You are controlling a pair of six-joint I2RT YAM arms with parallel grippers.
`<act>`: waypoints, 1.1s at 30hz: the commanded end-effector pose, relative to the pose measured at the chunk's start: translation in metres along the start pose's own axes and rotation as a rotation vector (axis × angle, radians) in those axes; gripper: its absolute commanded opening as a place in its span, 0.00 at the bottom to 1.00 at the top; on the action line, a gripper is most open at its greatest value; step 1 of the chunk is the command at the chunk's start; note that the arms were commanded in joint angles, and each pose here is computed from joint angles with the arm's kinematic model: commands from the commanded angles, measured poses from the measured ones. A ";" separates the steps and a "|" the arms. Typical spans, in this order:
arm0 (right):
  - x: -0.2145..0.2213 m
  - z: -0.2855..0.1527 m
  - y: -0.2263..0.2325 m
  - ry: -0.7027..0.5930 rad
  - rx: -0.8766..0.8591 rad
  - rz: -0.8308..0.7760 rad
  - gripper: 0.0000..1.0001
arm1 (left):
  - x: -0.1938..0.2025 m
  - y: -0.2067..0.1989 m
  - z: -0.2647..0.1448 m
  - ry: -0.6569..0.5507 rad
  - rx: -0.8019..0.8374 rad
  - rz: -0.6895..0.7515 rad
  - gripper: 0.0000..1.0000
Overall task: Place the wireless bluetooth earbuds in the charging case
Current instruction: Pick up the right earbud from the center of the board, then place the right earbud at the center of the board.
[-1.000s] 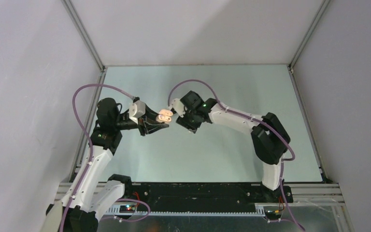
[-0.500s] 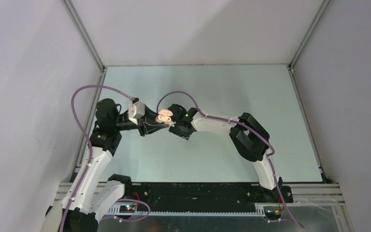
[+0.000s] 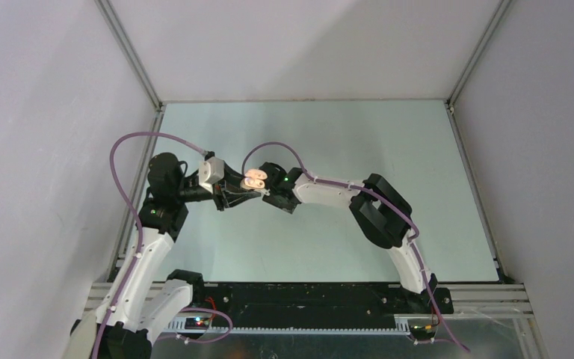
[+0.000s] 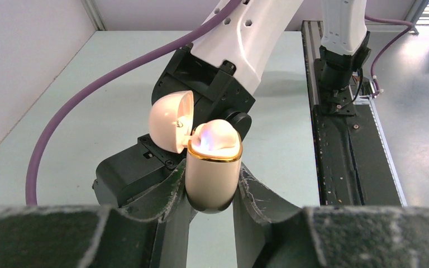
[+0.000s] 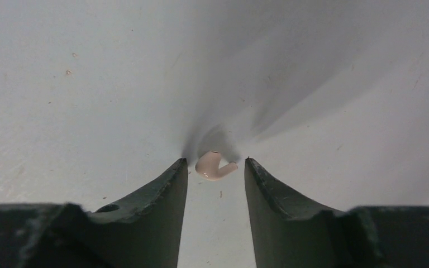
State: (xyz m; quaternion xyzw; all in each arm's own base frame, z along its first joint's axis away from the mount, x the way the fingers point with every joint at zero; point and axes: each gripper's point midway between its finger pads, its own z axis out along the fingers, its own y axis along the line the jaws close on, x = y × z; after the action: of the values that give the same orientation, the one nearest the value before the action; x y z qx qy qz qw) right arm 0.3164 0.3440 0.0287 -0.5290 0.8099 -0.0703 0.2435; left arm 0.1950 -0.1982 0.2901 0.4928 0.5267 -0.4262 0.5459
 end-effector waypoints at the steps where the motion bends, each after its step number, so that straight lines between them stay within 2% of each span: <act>1: -0.004 0.006 0.001 0.004 0.011 0.002 0.43 | -0.005 -0.001 0.000 -0.008 -0.001 0.042 0.11; 8: -0.007 0.001 -0.001 -0.007 0.009 -0.001 0.23 | -0.006 -0.001 0.000 -0.008 -0.006 0.046 0.11; 13: -0.019 -0.022 -0.017 -0.071 0.000 0.049 0.21 | -0.006 -0.001 0.000 -0.007 -0.006 0.044 0.11; 19: -0.026 -0.055 -0.048 -0.150 -0.093 0.247 0.21 | -0.005 0.000 0.000 -0.006 -0.007 0.042 0.11; 21: -0.021 -0.063 -0.069 -0.178 -0.141 0.350 0.22 | -0.005 0.001 0.000 -0.006 -0.007 0.039 0.11; 24: -0.024 -0.085 -0.073 -0.272 -0.341 0.446 0.21 | -0.004 0.001 0.000 -0.006 -0.004 0.038 0.11; 27: -0.015 -0.101 -0.094 -0.356 -0.471 0.562 0.21 | -0.003 0.002 0.001 -0.005 -0.001 0.031 0.11; 29: -0.016 -0.127 -0.097 -0.449 -0.588 0.586 0.22 | -0.002 0.002 0.001 -0.005 -0.001 0.025 0.11; 33: -0.012 -0.164 -0.112 -0.579 -0.675 0.600 0.23 | 0.001 0.003 0.004 -0.003 0.006 -0.002 0.11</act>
State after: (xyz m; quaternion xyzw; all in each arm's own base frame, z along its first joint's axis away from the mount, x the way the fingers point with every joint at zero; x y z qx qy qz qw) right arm 0.3698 0.2646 0.1582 -0.2991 0.8702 0.2770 0.2766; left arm 0.1978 -0.1986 0.2881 0.4900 0.5309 -0.4265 0.5441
